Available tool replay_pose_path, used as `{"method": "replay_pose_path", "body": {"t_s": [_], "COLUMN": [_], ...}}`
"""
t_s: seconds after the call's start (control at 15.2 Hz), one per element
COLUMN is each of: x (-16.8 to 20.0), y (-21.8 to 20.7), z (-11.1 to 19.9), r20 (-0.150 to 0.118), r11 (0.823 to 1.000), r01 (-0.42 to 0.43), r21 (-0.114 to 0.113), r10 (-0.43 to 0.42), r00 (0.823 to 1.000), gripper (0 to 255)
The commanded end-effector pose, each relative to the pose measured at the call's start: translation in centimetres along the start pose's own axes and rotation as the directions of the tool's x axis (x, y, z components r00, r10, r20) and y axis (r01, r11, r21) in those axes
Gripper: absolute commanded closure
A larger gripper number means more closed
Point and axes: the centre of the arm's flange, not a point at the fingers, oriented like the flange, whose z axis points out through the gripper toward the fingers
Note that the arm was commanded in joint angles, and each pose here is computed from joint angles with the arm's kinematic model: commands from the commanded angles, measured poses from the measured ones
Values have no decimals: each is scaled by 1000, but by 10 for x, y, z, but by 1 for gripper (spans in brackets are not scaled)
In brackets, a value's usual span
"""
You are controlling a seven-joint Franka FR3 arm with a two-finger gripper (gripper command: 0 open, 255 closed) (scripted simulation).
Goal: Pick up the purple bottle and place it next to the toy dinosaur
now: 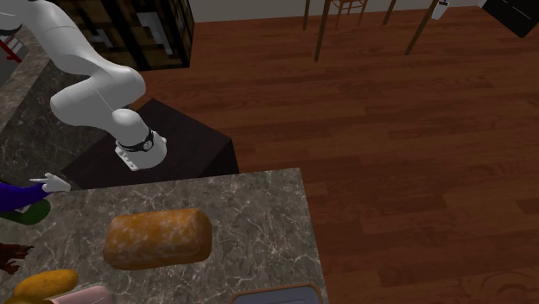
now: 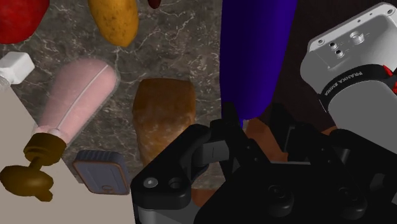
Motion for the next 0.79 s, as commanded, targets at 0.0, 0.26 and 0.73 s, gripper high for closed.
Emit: {"method": "replay_pose_path", "body": {"t_s": [0.0, 0.26, 0.73], "x": [-5, -12, -25], "y": [-1, -1, 0], "z": [10, 30, 64], "r20": [0, 0, 0], "r11": [1000, 1000, 1000], "r01": [0, 0, 0], "r21": [-1, -1, -1], "r10": [0, 0, 0], "r00": [1000, 1000, 1000], "gripper": [255, 255, 255]}}
